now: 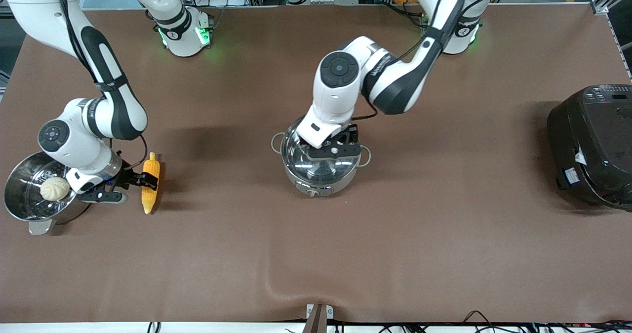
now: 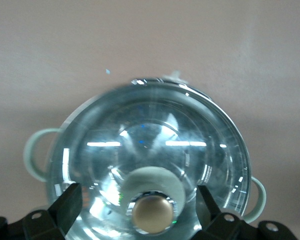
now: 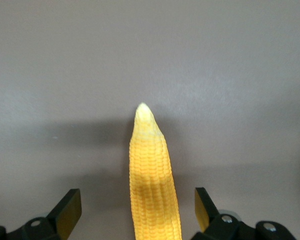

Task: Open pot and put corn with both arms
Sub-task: 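Reach the right gripper to the corn while the left gripper reaches the lid, then grasp the corn with the right gripper while the left gripper grasps the knob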

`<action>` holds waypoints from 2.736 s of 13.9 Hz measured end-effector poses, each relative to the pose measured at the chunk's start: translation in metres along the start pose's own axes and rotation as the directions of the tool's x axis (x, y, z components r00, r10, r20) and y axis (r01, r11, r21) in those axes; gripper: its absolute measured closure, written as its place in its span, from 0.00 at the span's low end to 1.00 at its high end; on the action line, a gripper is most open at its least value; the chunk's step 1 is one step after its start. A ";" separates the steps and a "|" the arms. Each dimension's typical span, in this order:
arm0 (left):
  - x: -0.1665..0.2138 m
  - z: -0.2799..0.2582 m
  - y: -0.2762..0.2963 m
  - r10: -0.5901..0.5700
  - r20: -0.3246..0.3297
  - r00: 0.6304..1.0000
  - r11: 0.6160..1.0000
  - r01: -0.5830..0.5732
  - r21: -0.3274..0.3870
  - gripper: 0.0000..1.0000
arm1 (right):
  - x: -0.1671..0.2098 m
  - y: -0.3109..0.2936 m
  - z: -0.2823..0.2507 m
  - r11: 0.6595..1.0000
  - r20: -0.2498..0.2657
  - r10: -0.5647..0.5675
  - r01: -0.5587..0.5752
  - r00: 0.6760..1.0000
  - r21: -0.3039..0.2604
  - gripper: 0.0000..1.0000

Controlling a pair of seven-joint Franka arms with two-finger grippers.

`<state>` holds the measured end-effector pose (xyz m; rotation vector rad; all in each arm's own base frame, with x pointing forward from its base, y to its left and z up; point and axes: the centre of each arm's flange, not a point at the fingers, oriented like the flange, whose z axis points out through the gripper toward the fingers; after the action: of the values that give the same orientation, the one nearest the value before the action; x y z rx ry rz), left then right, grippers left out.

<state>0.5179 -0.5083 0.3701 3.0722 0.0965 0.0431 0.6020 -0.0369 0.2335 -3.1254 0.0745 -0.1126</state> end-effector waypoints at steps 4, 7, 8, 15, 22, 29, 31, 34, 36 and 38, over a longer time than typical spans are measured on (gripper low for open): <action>-0.008 0.009 0.010 0.015 0.002 1.000 1.000 -0.015 0.001 0.00 | -0.009 -0.003 0.034 1.000 0.051 -0.008 0.008 0.999 0.003 0.00; -0.021 0.013 0.020 0.037 0.009 0.999 0.999 -0.037 0.007 0.00 | -0.010 -0.001 0.042 1.000 0.057 -0.010 0.010 0.998 0.000 0.00; -0.025 0.017 0.022 0.043 0.015 0.999 0.999 -0.043 0.012 0.00 | -0.010 -0.001 0.042 1.000 0.056 -0.012 0.012 0.998 -0.001 0.00; -0.029 0.034 0.015 0.081 0.064 0.995 0.994 -0.085 0.065 0.00 | -0.012 0.003 0.059 1.000 0.053 -0.015 0.016 0.998 -0.009 0.03; -0.028 0.027 0.013 0.081 0.081 0.993 0.993 -0.088 0.083 0.44 | -0.004 0.000 0.052 0.998 0.040 -0.057 0.057 0.998 -0.006 0.57; -0.026 0.018 0.013 0.080 0.071 0.994 0.994 -0.085 0.074 0.52 | 0.038 -0.097 -0.063 0.984 0.152 -0.179 0.179 0.972 0.010 0.67; -0.021 0.002 0.007 0.069 0.065 0.996 0.994 -0.074 0.077 0.52 | 0.046 -0.113 -0.099 0.983 0.183 -0.183 0.184 0.966 0.009 0.67; 0.000 -0.031 -0.014 0.019 0.027 0.999 0.997 -0.021 0.072 0.52 | 0.046 -0.138 -0.112 0.991 0.188 -0.134 0.137 0.973 -0.004 0.67; 0.020 -0.051 -0.035 -0.029 -0.003 1.000 0.997 0.029 0.068 0.52 | 0.037 -0.185 -0.115 0.995 0.182 -0.091 0.096 0.979 -0.017 0.67; 0.051 -0.067 -0.069 -0.094 -0.033 0.995 0.993 0.097 0.067 0.52 | 0.018 -0.253 -0.123 0.996 0.167 -0.081 0.086 0.983 -0.024 0.67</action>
<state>0.5624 -0.4316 0.4332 3.1314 0.2517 0.0829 0.6225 0.2133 0.3611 -3.1544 -0.0574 0.1490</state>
